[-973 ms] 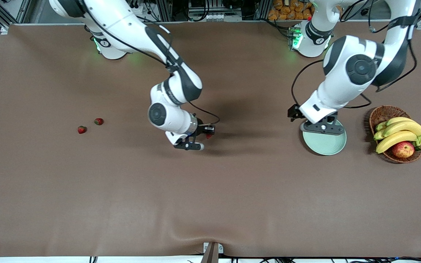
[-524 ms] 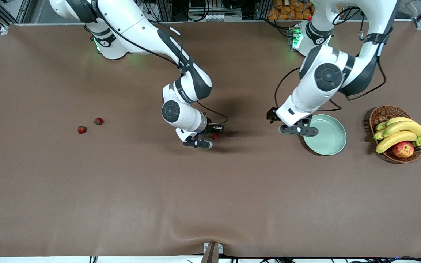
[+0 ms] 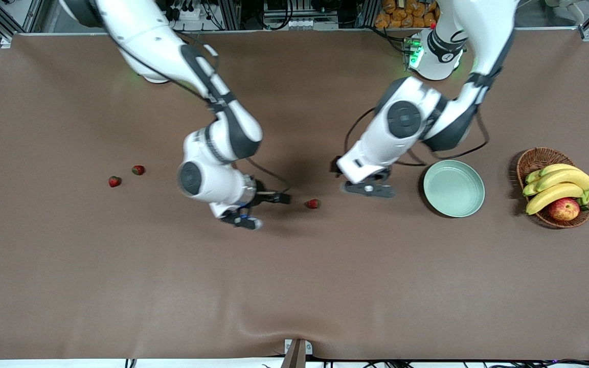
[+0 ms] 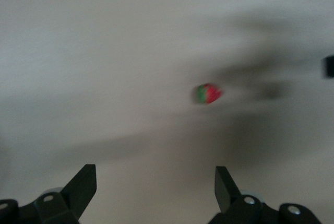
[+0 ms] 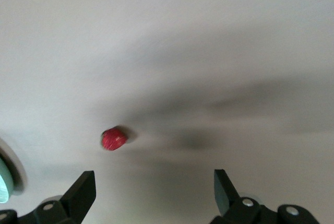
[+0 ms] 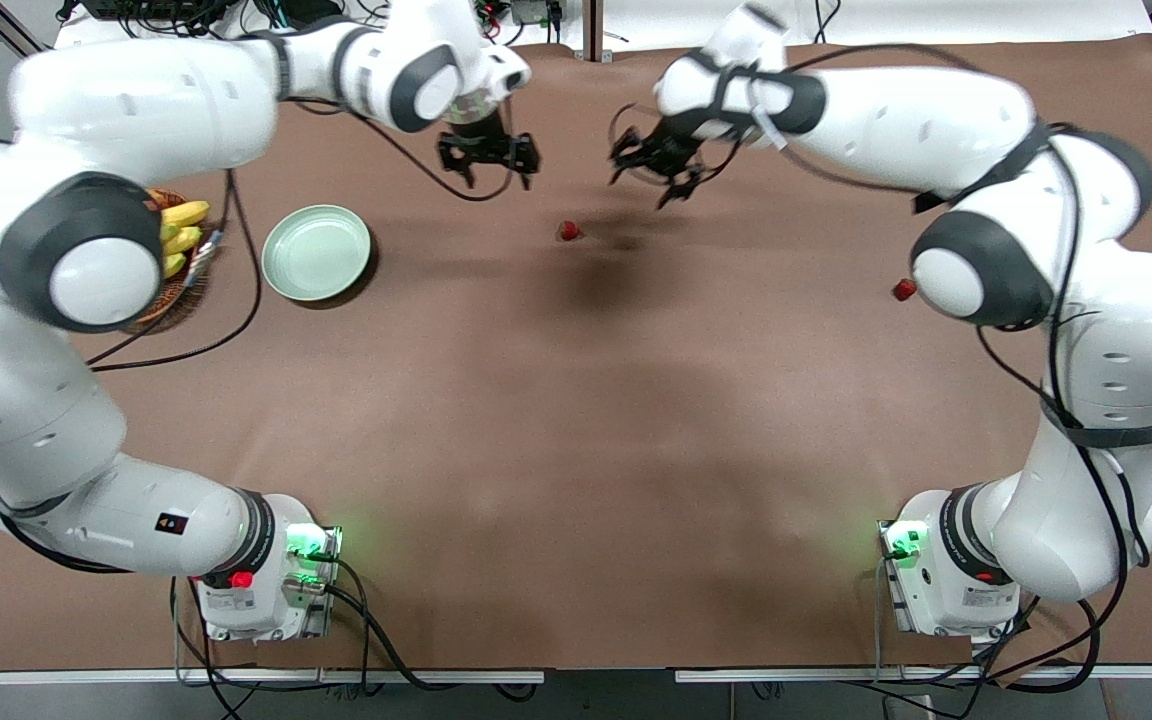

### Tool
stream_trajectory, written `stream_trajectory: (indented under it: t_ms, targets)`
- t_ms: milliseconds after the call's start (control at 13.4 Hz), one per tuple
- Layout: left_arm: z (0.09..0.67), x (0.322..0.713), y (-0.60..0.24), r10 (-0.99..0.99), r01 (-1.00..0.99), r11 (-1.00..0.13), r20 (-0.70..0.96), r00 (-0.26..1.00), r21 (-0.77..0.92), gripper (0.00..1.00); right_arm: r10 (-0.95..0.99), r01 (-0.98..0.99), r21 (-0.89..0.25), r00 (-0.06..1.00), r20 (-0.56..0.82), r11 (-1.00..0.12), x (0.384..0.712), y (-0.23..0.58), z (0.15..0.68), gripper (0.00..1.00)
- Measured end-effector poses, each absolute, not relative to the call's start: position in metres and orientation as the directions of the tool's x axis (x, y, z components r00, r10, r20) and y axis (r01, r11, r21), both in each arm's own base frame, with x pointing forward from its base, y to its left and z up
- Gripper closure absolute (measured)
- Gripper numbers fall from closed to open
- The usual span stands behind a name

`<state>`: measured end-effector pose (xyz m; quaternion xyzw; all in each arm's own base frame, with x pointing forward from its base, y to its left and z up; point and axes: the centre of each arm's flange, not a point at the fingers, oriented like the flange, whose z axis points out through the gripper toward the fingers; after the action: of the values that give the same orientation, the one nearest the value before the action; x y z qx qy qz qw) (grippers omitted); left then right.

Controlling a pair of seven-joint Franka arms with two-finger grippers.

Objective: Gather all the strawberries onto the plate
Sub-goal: 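Lower the strawberry onto the table middle and open the right gripper, then grasp the middle strawberry with the left gripper while the right gripper withdraws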

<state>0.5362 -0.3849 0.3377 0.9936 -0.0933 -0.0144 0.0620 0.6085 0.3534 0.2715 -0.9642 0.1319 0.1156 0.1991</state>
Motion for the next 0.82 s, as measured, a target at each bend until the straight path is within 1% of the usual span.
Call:
stream_trajectory:
  t_ms: [224, 374, 449, 524, 599, 673, 823]
  targets:
    - [0.301, 0.557, -0.435, -0.292, -0.295, -0.953, 0.039, 0.955, 0.075, 0.0, -0.201, -0.262, -0.191, 0.937, -0.287, -0.946, 0.631, 0.261, 0.298, 0.0]
    - [0.271, 0.572, -0.448, -0.328, -0.333, -0.941, 0.082, 0.941, 0.061, 0.0, -0.196, -0.234, -0.088, 0.929, -0.314, -0.968, 0.636, 0.209, 0.298, 0.0]
    - [0.257, 0.575, -0.452, -0.337, -0.343, -0.937, 0.095, 0.937, 0.067, 0.0, -0.18, -0.209, -0.054, 0.927, -0.329, -0.976, 0.637, 0.185, 0.294, 0.0]
    - [0.244, 0.574, -0.456, -0.343, -0.351, -0.933, 0.1, 0.934, 0.076, 0.05, -0.152, -0.176, -0.038, 0.927, -0.343, -0.984, 0.637, 0.161, 0.287, 0.0]
    - [0.234, 0.571, -0.462, -0.349, -0.357, -0.93, 0.098, 0.932, 0.083, 0.05, -0.118, -0.142, -0.041, 0.925, -0.362, -0.989, 0.636, 0.132, 0.276, 0.0]
    - [0.228, 0.567, -0.467, -0.354, -0.361, -0.928, 0.093, 0.931, 0.086, 0.07, -0.088, -0.117, -0.054, 0.921, -0.38, -0.992, 0.634, 0.103, 0.265, 0.0]
    - [0.225, 0.559, -0.476, -0.35, -0.358, -0.93, 0.089, 0.932, 0.089, 0.08, -0.042, -0.087, -0.091, 0.91, -0.413, -0.992, 0.626, 0.043, 0.247, 0.0]
